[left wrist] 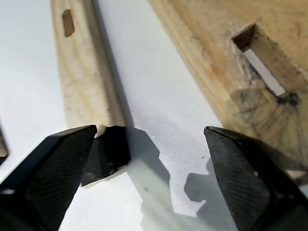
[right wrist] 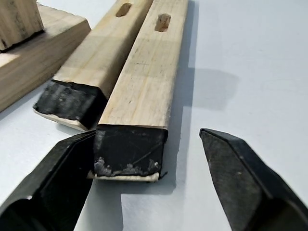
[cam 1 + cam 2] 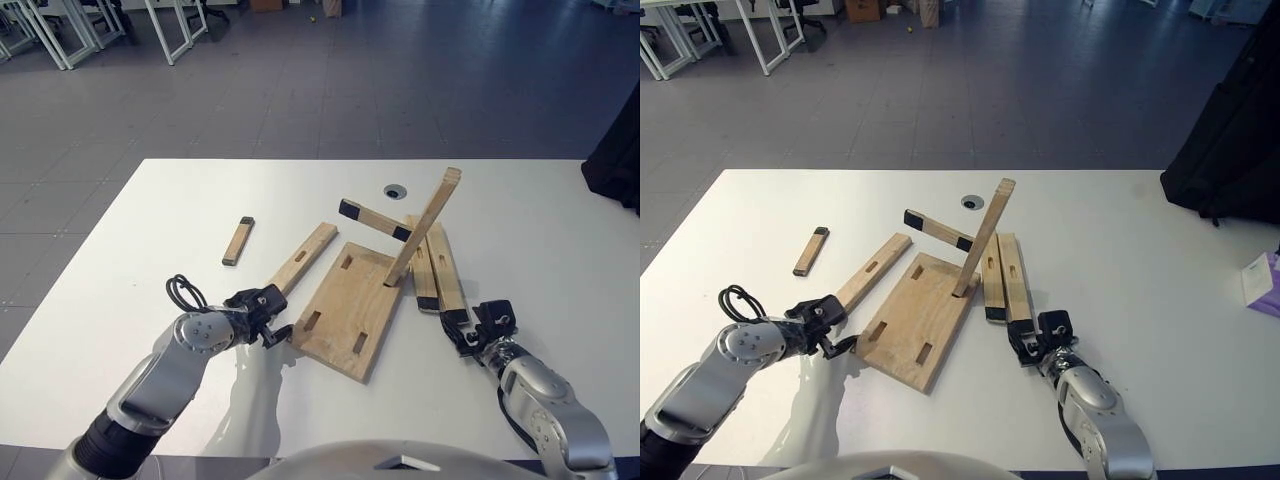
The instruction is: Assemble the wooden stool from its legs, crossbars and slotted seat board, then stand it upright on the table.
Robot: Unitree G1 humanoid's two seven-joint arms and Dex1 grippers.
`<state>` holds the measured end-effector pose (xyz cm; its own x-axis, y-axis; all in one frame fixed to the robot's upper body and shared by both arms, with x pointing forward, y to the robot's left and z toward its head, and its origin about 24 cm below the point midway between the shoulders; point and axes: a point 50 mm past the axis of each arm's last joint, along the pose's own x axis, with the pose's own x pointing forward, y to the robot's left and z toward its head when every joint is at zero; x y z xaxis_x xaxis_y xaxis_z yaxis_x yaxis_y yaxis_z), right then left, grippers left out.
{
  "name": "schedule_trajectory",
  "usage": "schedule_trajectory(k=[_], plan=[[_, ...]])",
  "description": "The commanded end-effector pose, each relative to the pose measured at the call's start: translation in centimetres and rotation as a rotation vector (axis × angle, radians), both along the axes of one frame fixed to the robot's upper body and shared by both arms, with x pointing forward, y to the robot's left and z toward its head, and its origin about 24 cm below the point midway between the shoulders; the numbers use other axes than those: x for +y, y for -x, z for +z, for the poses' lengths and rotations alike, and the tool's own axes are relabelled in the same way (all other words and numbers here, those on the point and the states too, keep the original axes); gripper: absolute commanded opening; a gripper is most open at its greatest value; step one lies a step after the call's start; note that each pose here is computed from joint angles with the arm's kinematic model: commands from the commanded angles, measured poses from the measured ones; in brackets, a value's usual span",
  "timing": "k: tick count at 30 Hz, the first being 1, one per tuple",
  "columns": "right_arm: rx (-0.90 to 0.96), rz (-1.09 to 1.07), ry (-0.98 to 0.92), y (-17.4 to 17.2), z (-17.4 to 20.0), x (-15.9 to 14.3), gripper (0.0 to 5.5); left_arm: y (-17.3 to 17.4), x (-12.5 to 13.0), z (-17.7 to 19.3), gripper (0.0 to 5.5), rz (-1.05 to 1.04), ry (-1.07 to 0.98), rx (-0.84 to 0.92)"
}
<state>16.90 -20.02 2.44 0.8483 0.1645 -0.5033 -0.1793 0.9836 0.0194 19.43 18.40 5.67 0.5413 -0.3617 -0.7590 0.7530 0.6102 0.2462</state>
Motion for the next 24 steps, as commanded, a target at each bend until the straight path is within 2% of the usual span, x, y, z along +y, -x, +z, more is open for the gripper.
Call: schedule_trajectory(k=[1, 7, 16, 19, 24], plan=[[0.086, -0.022, 0.031, 0.6, -1.5, -0.7, 3.71, 2.4, -0.8, -2.7, 4.15, 0.017, 0.050, 0.208], [0.062, 0.026, -0.009, -2.0, -2.4, 1.3, 3.71, 1.9, -2.0, -2.7, 4.15, -0.029, 0.063, 0.213], [0.166, -0.028, 0.022, -1.6, -4.0, -0.3, 2.03, 1.2, -2.1, -2.8, 4.15, -0.056, 0.042, 0.206], [0.120, -0.093, 0.034, -2.3, -3.0, -1.6, 2.01, 1.2, -2.7, -2.6, 4.15, -0.082, 0.064, 0.211], [-0.066, -0.219, 0.058, -5.5, 1.4, -4.2, 2.01, 0.3, -4.1, -1.7, 4.15, -0.154, 0.120, 0.214]])
